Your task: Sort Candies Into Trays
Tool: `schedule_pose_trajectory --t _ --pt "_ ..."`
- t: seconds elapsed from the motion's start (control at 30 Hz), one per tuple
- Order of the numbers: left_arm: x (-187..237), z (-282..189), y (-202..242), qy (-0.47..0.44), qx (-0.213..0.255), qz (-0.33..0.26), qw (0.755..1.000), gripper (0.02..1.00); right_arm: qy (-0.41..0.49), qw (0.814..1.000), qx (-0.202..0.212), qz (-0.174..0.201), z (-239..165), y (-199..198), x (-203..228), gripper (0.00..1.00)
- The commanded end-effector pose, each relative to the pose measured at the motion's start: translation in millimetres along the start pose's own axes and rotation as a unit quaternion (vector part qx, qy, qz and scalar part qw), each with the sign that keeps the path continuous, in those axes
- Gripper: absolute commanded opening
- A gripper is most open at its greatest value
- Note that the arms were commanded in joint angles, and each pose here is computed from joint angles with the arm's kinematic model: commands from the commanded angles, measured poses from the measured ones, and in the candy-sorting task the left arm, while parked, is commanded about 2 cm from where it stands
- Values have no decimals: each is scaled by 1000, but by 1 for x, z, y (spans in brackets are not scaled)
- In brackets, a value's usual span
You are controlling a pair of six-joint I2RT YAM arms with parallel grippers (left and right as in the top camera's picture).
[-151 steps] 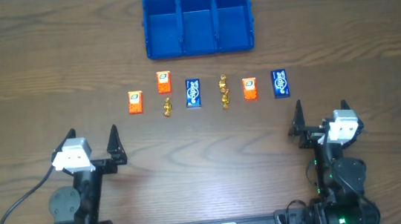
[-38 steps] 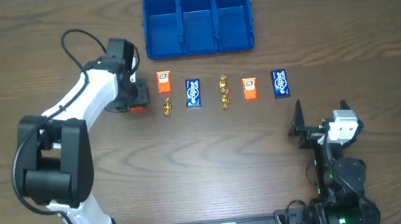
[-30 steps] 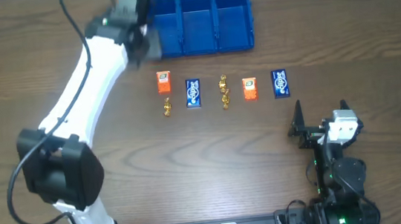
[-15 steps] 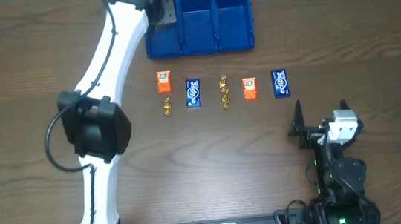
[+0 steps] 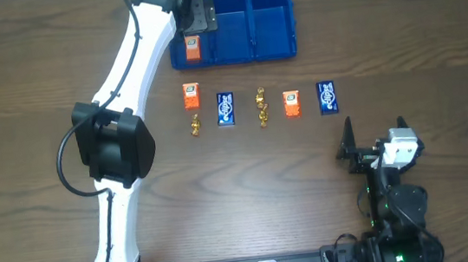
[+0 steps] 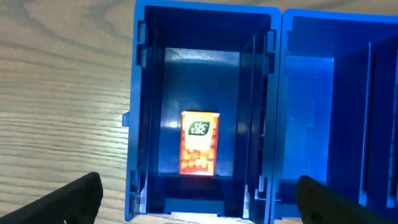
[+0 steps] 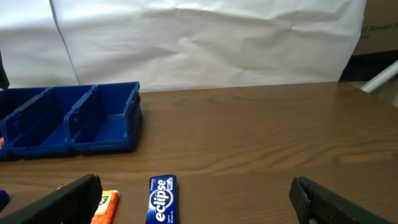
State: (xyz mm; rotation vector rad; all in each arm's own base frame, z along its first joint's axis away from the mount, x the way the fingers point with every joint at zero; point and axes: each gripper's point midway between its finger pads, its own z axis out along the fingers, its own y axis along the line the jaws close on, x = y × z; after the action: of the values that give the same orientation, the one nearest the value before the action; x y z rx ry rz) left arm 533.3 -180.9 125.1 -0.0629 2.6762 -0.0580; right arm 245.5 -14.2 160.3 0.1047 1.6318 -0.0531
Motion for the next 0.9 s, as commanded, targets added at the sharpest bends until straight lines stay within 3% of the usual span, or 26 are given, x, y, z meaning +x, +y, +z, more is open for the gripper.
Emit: schedule_pose_trajectory --t 0.03,0.2,0.3,0.53,0.6,0.9 --pt "-13 -33 -1 -30 1 -7 1000 1000 -1 1000 3 5 0 -1 0 1000" --pt "10 -112 -9 -56 -5 -18 998 998 -1 1000 3 5 0 -1 0 1000" --pt "39 -126 2 -71 -13 -29 997 1000 -1 1000 3 5 0 -2 0 1000" --pt "107 -65 26 -8 -48 -25 998 961 -1 1000 3 5 0 -1 0 1000" --pt "121 -45 27 9 -40 -27 999 956 -1 1000 3 5 0 -1 0 1000" --pt "156 17 25 59 -39 -27 997 963 -1 1000 3 5 0 -1 0 1000"
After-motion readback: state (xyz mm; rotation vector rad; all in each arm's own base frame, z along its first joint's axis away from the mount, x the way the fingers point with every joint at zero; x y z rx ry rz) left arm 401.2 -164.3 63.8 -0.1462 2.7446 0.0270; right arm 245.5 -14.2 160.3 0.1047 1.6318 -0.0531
